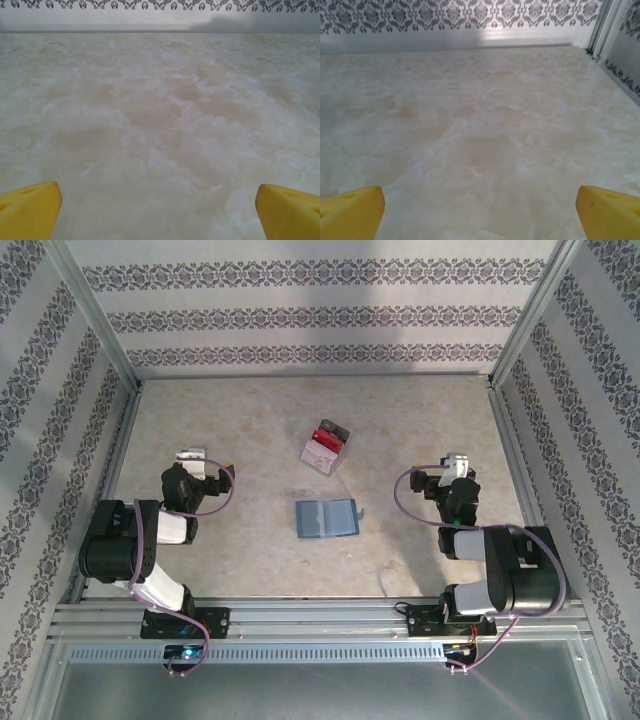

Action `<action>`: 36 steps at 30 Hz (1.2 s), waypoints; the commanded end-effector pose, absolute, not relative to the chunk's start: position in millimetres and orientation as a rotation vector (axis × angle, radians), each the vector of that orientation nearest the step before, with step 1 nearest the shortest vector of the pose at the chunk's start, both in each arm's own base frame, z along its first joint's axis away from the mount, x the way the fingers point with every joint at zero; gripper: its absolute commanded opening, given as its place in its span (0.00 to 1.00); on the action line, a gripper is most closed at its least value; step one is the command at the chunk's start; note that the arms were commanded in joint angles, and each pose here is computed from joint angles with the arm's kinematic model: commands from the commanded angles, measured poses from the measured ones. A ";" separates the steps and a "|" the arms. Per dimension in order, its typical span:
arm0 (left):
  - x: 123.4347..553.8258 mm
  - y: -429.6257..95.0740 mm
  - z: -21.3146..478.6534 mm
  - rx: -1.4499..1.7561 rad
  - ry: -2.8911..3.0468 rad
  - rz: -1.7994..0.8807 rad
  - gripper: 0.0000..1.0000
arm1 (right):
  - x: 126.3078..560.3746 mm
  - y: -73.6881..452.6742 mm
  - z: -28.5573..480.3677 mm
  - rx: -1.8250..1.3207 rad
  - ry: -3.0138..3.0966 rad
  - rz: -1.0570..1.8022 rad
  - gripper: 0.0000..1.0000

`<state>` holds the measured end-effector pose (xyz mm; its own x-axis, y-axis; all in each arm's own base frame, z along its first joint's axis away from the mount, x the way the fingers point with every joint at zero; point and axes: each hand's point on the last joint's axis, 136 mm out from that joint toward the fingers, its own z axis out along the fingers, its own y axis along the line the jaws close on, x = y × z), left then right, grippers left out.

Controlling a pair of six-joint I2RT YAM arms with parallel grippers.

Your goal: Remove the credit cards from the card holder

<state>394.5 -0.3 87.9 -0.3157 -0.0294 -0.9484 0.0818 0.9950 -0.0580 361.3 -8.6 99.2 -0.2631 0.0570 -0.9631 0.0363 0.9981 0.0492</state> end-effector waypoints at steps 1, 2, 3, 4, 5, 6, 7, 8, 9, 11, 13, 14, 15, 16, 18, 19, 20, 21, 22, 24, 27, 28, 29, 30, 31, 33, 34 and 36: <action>396.5 -0.2 90.9 0.039 1.880 -0.125 0.99 | 364.1 -11.1 115.8 0.094 1.718 0.041 0.98; 396.7 -0.1 91.1 0.039 1.880 -0.125 0.99 | 364.8 -13.4 115.7 0.110 1.704 0.036 0.98; 396.8 -0.4 91.5 0.040 1.879 -0.125 0.99 | 365.3 -14.6 116.1 0.118 1.694 0.033 0.98; 396.4 -0.5 90.4 0.040 1.882 -0.126 0.99 | 365.8 -16.1 115.8 0.127 1.693 0.031 0.98; 396.7 -0.6 90.9 0.041 1.880 -0.127 0.99 | 365.8 -16.8 114.8 0.131 1.700 0.029 0.98; 396.7 -0.6 90.7 0.040 1.881 -0.126 0.99 | 366.3 -18.1 114.3 0.138 1.707 0.025 0.98; 396.7 -0.7 90.8 0.041 1.881 -0.127 0.99 | 367.2 -21.1 113.7 0.157 1.715 0.017 0.98; 396.6 -0.8 90.7 0.041 1.882 -0.128 0.99 | 369.4 -23.4 113.0 0.171 1.724 0.012 0.98; 396.7 -0.7 90.7 0.040 1.881 -0.128 0.99 | 372.3 -22.8 112.2 0.169 1.734 0.015 0.98; 396.7 -0.8 90.8 0.041 1.881 -0.128 0.99 | 380.0 -17.8 109.8 0.139 1.769 0.034 0.98; 396.6 -0.6 90.6 0.040 1.882 -0.127 0.99 | 387.8 -11.4 106.9 0.104 1.813 0.059 0.98; 396.7 -0.6 90.9 0.040 1.881 -0.127 0.99 | 392.0 -6.3 105.3 0.074 1.838 0.080 0.98; 396.6 -0.3 90.5 0.040 1.882 -0.127 0.99 | 390.4 -0.5 99.0 0.038 1.869 0.097 0.98; 396.6 -0.5 90.6 0.040 1.882 -0.127 0.99 | 398.3 5.9 108.6 -0.002 1.851 0.112 0.98; 396.6 -0.7 90.7 0.041 1.881 -0.127 0.99 | 398.0 9.3 108.7 -0.019 1.850 0.129 0.98; 396.7 -0.5 90.8 0.041 1.881 -0.126 0.99 | 397.4 15.4 108.7 -0.054 1.849 0.154 0.98; 396.6 -0.5 90.6 0.041 1.882 -0.127 0.99 | 395.6 21.1 109.4 -0.088 1.843 0.180 0.98; 396.7 -0.6 90.7 0.041 1.881 -0.127 0.99 | 394.5 24.6 110.2 -0.111 1.837 0.206 0.98; 396.7 -0.6 90.8 0.041 1.881 -0.126 0.99 | 393.6 26.4 110.4 -0.123 1.833 0.221 0.98; 396.6 -0.3 90.6 0.040 1.882 -0.126 0.99 | 392.7 28.6 110.6 -0.137 1.830 0.234 0.98; 396.5 -0.3 90.5 0.041 1.882 -0.126 0.99 | 392.7 28.9 111.3 -0.140 1.827 0.236 0.98; 396.6 -0.7 90.4 0.042 1.882 -0.127 0.99 | 392.7 28.9 111.2 -0.140 1.827 0.237 0.98; 396.6 -0.4 90.5 0.041 1.882 -0.126 0.99 | 392.4 28.9 110.9 -0.141 1.828 0.236 0.98; 396.7 -0.7 90.8 0.042 1.881 -0.126 0.99 | 392.4 28.5 110.9 -0.140 1.828 0.235 0.98; 396.7 -0.7 90.8 0.042 1.881 -0.127 0.99 | 392.5 28.6 110.9 -0.140 1.828 0.236 0.98; 396.6 -0.5 90.7 0.042 1.881 -0.126 0.99 | 392.3 28.7 110.6 -0.140 1.829 0.237 0.98; 396.6 -0.6 90.9 0.042 1.881 -0.126 0.99 | 392.6 28.5 111.2 -0.139 1.827 0.236 0.98; 396.7 -0.8 90.8 0.043 1.881 -0.127 0.99 | 392.4 28.3 110.8 -0.138 1.828 0.236 0.98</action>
<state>394.4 -0.4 87.7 -0.3164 -0.0294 -0.9482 0.0821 0.9949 -0.0583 393.0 28.4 103.4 -0.2924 0.0359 -0.9556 -0.1962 0.9758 0.0967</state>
